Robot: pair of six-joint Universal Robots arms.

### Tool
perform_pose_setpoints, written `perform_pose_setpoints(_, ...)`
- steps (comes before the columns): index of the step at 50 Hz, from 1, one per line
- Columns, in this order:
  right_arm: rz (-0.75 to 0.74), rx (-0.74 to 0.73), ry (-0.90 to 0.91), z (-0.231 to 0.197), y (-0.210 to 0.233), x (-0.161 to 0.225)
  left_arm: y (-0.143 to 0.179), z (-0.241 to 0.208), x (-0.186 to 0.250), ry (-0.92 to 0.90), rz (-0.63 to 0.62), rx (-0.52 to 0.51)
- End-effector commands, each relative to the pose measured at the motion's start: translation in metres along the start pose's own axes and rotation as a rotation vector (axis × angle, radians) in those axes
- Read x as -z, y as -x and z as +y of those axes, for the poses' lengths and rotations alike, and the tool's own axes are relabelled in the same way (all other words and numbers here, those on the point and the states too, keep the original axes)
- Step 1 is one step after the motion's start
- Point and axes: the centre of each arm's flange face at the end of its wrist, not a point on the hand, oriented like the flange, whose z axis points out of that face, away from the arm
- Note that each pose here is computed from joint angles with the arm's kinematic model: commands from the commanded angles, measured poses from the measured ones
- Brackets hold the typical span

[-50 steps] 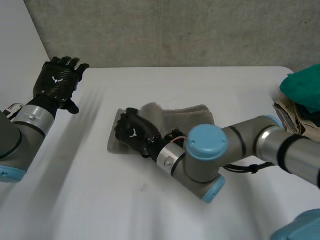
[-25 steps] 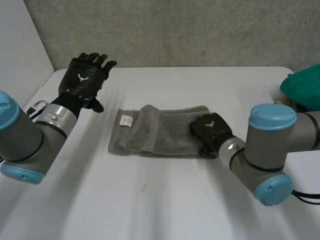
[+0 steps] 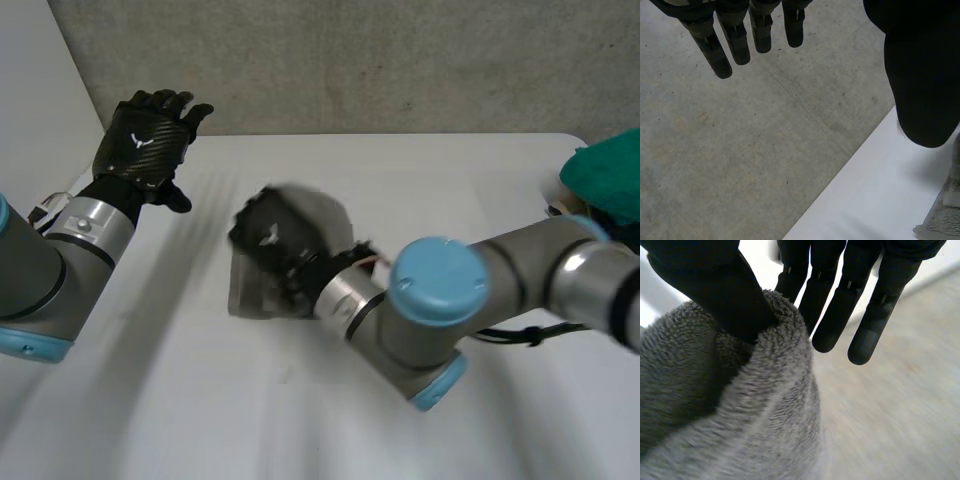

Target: Fold the laundry.

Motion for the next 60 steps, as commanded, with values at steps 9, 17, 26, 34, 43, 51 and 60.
perform_pose_setpoints(9,0.126,-0.524,0.195,0.002,-0.050,-0.003,0.007,-0.013,-0.016,-0.064,-0.016,0.070)
perform_pose_setpoints(17,0.288,-0.843,0.184,0.019,-0.110,0.019,-0.040,-0.030,-0.036,-0.139,0.125,0.175)
perform_pose_setpoints(26,0.412,-0.898,0.455,0.077,-0.119,0.037,-0.102,-0.006,-0.050,-0.082,0.246,0.260)
perform_pose_setpoints(34,0.267,-0.966,0.513,0.084,-0.094,0.025,-0.112,0.034,-0.038,0.143,0.198,0.330)
perform_pose_setpoints(43,0.170,-0.993,0.536,0.077,-0.063,0.009,-0.094,0.072,-0.022,0.302,0.091,0.292)
perform_pose_setpoints(51,0.144,-0.971,0.572,0.088,-0.038,0.003,-0.079,0.103,-0.013,0.450,0.060,0.173)
perform_pose_setpoints(60,0.144,-0.834,0.622,0.096,-0.024,0.004,-0.086,0.109,-0.002,0.503,0.117,0.144)
